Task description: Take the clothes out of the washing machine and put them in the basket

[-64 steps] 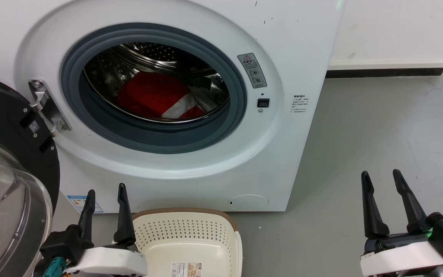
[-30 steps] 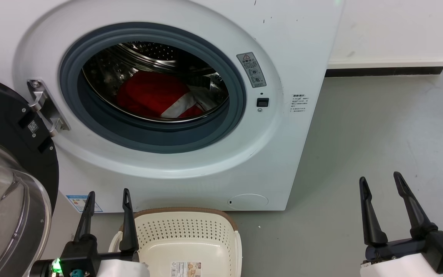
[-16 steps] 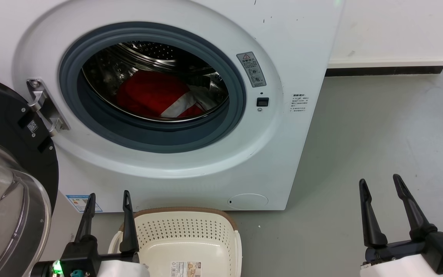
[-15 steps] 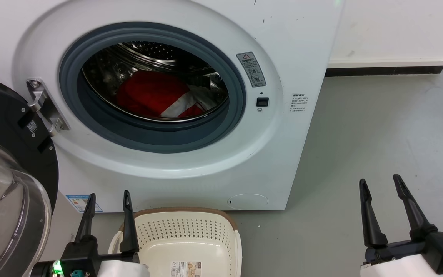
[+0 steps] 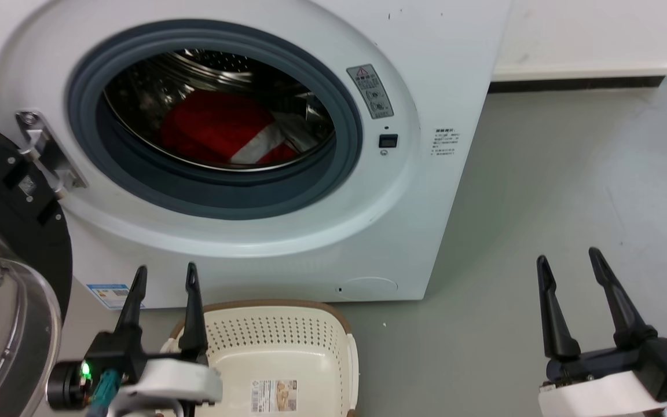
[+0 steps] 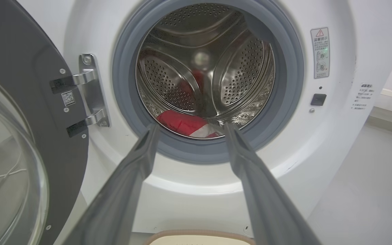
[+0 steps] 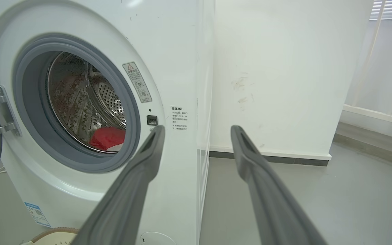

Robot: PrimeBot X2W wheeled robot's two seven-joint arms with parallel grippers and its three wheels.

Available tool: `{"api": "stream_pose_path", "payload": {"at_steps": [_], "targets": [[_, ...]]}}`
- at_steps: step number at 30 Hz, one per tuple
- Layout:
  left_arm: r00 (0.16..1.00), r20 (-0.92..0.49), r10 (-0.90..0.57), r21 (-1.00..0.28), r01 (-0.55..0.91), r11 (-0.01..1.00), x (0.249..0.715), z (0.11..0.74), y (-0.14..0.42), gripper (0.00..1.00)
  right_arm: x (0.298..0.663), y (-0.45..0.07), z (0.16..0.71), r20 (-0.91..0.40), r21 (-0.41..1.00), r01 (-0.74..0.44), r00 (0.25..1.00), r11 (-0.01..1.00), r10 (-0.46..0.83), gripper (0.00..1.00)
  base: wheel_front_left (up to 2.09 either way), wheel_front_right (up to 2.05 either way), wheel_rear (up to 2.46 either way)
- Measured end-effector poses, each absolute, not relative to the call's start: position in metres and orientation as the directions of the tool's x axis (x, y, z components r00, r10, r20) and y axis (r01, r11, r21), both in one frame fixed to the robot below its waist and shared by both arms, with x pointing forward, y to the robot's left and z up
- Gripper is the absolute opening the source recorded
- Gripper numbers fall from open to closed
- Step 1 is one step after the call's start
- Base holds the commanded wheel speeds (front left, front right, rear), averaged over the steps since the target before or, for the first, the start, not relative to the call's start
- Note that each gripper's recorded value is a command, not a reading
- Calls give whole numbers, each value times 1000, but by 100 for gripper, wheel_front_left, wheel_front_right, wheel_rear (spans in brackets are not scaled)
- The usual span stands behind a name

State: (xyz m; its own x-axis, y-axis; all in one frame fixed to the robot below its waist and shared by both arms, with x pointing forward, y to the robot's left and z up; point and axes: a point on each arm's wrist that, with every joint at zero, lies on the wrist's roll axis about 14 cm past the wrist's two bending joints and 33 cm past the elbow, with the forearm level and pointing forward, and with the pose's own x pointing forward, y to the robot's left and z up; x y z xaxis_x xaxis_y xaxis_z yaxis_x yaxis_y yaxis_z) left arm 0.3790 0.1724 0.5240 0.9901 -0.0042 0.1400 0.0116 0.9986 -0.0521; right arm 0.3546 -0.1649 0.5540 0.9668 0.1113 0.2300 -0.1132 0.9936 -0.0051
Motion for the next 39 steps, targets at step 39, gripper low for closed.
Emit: {"api": "stream_pose_path", "payload": {"at_steps": [39], "targets": [[956,-234,-177,208,227,951,780,362,142,100,496,-231,438,71,29,43,996,999,-45,100,0,0,0]]}}
